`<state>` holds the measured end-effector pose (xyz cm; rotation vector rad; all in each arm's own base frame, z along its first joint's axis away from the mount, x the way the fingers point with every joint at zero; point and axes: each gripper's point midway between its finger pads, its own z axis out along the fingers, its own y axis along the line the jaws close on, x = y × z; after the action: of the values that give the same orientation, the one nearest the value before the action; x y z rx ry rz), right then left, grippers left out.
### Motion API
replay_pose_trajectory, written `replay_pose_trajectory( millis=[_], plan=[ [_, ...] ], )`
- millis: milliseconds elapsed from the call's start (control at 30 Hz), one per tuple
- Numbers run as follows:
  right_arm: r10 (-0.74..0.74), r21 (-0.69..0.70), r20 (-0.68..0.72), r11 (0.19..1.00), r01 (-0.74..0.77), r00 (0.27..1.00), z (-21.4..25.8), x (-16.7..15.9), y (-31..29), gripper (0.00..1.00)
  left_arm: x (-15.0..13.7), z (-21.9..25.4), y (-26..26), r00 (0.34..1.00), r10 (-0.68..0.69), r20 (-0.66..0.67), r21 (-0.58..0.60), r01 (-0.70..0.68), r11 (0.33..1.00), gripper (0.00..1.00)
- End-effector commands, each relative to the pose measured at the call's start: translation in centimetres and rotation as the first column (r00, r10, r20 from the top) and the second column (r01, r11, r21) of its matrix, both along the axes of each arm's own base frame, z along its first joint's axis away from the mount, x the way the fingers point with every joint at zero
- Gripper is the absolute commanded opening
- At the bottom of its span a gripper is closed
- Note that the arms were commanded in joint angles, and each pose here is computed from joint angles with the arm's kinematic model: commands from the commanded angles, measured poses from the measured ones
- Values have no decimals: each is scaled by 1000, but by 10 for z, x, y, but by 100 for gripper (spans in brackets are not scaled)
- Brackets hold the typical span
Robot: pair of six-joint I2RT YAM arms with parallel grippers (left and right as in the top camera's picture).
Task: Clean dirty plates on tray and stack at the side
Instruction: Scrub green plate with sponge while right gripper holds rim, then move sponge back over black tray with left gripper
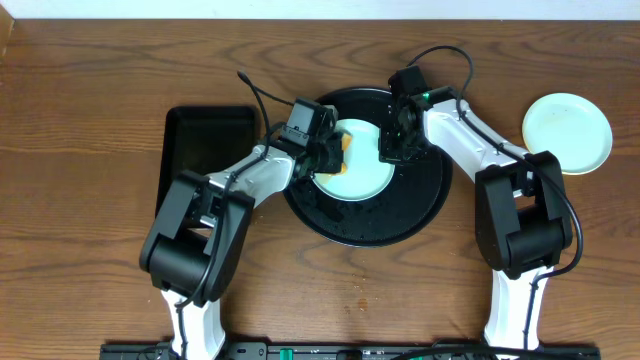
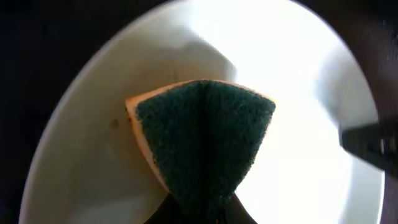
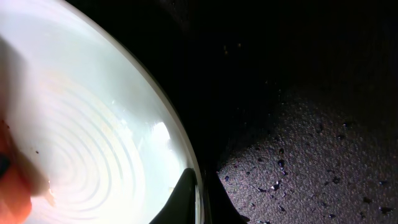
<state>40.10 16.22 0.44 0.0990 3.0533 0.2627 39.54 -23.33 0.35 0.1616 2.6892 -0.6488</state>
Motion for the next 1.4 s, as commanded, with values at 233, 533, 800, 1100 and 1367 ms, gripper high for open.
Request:
replay_pose_trajectory(
  millis=[233, 533, 800, 1100, 1367],
  plan=[
    [18, -62, -36, 998, -21, 999, -23, -12, -3, 4, -27, -2, 15, 999, 4, -41, 52, -2, 999, 11],
    [19, -61, -33, 998, -21, 999, -22, -11, -2, 41, 16, 114, 24, 955, 86, 284, -56, -73, 996, 13],
    [19, -61, -33, 998, -21, 999, -22, -11, -2, 34, 11, 115, 97, 955, 224, 192, -3, -228, 974, 13],
    [18, -60, -32, 998, -20, 999, -22, -11, -2, 26, -22, 75, 207, 887, 462, 18, 234, -453, 860, 14],
    [19, -60, -32, 998, -21, 999, -22, -11, -2, 27, -32, 46, 240, 862, 507, 9, 376, -472, 797, 17]
  ],
)
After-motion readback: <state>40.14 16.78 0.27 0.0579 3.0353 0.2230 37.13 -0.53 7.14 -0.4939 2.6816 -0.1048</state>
